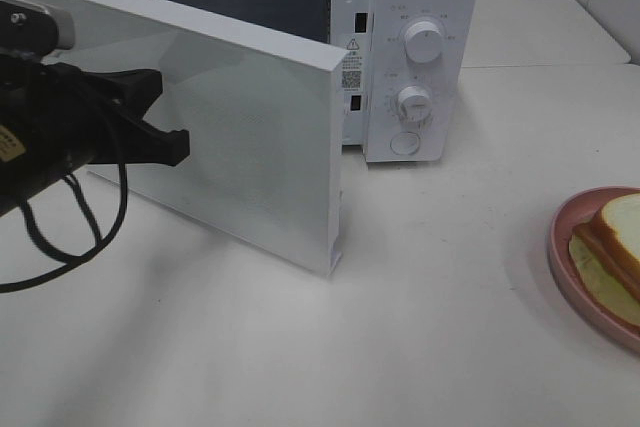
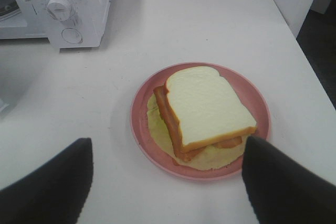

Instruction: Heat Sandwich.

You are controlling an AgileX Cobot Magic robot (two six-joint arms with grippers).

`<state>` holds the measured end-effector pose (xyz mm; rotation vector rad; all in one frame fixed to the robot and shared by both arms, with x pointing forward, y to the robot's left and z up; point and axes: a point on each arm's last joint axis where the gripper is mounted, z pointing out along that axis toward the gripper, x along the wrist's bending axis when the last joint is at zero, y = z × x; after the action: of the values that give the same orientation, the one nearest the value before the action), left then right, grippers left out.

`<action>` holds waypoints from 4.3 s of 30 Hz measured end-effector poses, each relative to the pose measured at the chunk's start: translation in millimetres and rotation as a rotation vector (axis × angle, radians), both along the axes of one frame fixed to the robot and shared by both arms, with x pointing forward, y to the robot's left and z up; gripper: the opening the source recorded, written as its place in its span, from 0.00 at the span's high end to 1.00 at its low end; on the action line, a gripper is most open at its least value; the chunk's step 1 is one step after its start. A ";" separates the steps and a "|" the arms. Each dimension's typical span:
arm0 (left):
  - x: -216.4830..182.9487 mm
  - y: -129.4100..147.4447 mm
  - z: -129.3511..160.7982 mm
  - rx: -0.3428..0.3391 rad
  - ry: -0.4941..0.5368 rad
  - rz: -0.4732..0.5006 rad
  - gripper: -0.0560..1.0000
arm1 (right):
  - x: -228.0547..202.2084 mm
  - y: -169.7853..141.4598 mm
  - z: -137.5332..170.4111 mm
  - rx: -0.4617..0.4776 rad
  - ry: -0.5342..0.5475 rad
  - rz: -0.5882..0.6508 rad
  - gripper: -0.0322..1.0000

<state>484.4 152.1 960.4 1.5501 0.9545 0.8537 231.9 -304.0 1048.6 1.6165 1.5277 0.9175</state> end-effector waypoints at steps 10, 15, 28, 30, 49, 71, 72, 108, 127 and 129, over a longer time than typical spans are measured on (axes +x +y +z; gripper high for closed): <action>15.1 -36.4 -1.6 0.007 -0.006 0.046 0.95 | 0.0 0.0 0.0 0.000 0.000 0.000 0.24; 26.3 -54.8 -1.7 -0.001 -0.013 0.073 0.95 | 0.0 0.0 0.0 0.000 0.000 0.000 0.24; 60.6 -86.2 -1.5 0.003 -0.008 0.136 0.95 | 0.0 0.0 0.0 0.000 0.000 0.000 0.24; 66.5 -89.9 -1.5 0.002 -0.003 0.155 0.95 | 0.0 0.0 0.0 0.000 0.000 0.000 0.24; 91.4 -127.6 -9.2 0.034 0.084 0.097 0.95 | 0.0 0.0 0.0 0.000 0.000 0.000 0.24; 64.3 -127.0 8.6 0.059 0.180 0.005 0.95 | 0.0 0.0 0.0 0.000 0.000 0.000 0.24; 60.2 -126.6 7.8 0.067 0.200 -0.011 0.95 | 0.0 0.0 0.0 0.000 0.000 0.000 0.24; 4.6 -11.7 49.8 0.134 0.805 -0.306 0.03 | 0.0 0.0 0.0 0.000 0.000 0.000 0.24; -15.1 127.6 98.5 0.063 0.930 0.176 0.03 | 0.0 0.0 0.0 0.000 0.000 0.000 0.24; -17.8 131.3 100.0 0.051 0.942 0.199 0.03 | 0.0 0.0 0.0 0.000 0.000 0.000 0.24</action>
<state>466.5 283.5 1060.4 1.9509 1.7794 0.2292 231.9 -304.0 1048.6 1.6165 1.5277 0.9175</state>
